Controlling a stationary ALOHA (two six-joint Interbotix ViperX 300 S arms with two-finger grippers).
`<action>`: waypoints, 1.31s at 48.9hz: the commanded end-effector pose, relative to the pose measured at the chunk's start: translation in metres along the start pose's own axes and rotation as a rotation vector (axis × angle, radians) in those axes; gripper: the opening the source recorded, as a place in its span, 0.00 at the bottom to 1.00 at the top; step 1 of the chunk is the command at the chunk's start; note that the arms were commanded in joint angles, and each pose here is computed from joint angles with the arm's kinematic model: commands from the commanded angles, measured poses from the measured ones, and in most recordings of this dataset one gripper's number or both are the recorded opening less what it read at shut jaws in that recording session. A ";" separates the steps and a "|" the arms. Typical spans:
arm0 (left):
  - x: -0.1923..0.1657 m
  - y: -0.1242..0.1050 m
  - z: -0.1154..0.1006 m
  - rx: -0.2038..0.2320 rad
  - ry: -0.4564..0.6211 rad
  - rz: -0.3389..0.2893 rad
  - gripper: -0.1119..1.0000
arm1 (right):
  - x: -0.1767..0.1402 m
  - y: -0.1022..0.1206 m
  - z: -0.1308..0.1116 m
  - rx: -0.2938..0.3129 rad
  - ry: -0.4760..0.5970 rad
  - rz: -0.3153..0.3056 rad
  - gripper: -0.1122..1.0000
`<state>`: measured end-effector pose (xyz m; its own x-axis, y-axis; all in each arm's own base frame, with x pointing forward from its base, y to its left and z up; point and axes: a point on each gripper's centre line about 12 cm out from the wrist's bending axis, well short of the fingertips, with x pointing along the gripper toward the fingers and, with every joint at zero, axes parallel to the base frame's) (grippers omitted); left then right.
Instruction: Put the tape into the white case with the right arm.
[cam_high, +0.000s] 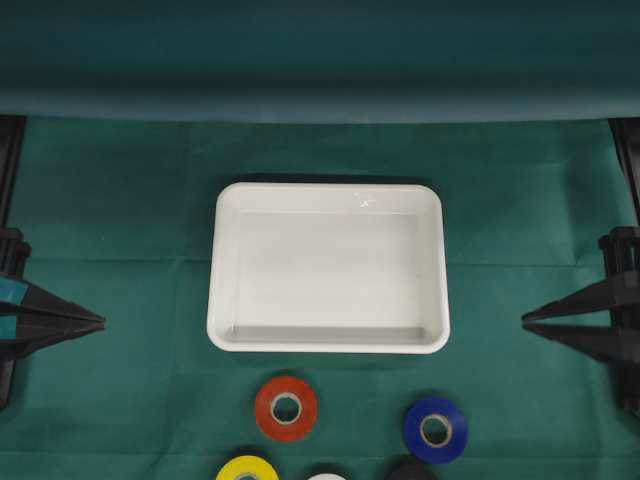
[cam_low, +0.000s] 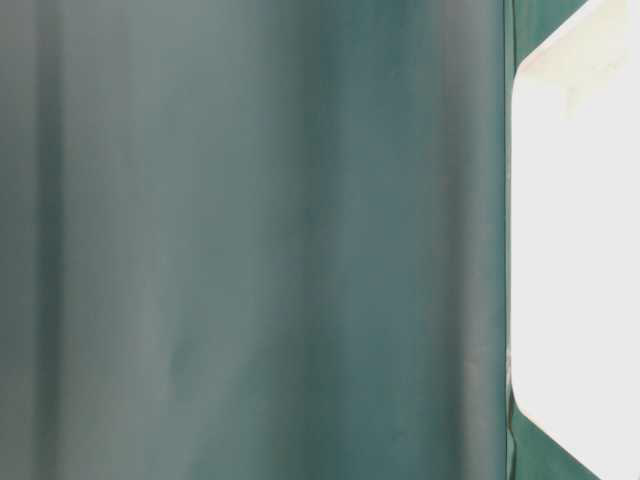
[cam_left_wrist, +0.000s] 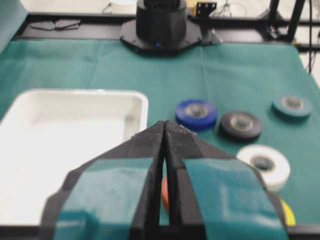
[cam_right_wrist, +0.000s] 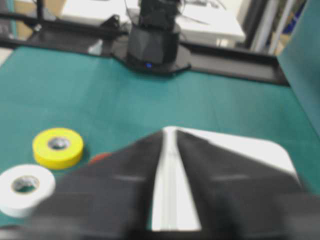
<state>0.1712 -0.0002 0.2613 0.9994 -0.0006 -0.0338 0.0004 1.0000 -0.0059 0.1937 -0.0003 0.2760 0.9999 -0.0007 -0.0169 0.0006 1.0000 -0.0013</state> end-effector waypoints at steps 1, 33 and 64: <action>-0.005 0.000 -0.006 0.002 0.026 -0.002 0.10 | 0.001 0.000 0.005 -0.009 -0.014 0.002 0.16; -0.028 -0.001 -0.061 0.007 0.253 -0.008 0.10 | 0.003 0.000 -0.018 0.011 0.161 -0.004 0.88; -0.029 -0.001 -0.063 0.004 0.250 -0.008 0.10 | 0.002 -0.001 -0.043 0.166 0.432 -0.043 0.88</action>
<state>0.1389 -0.0008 0.1951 0.9560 -0.0063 -0.2932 0.0060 1.0000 -0.0022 0.1906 -0.0011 0.2240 0.8904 -0.0070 -0.4550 0.0827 0.9857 0.1467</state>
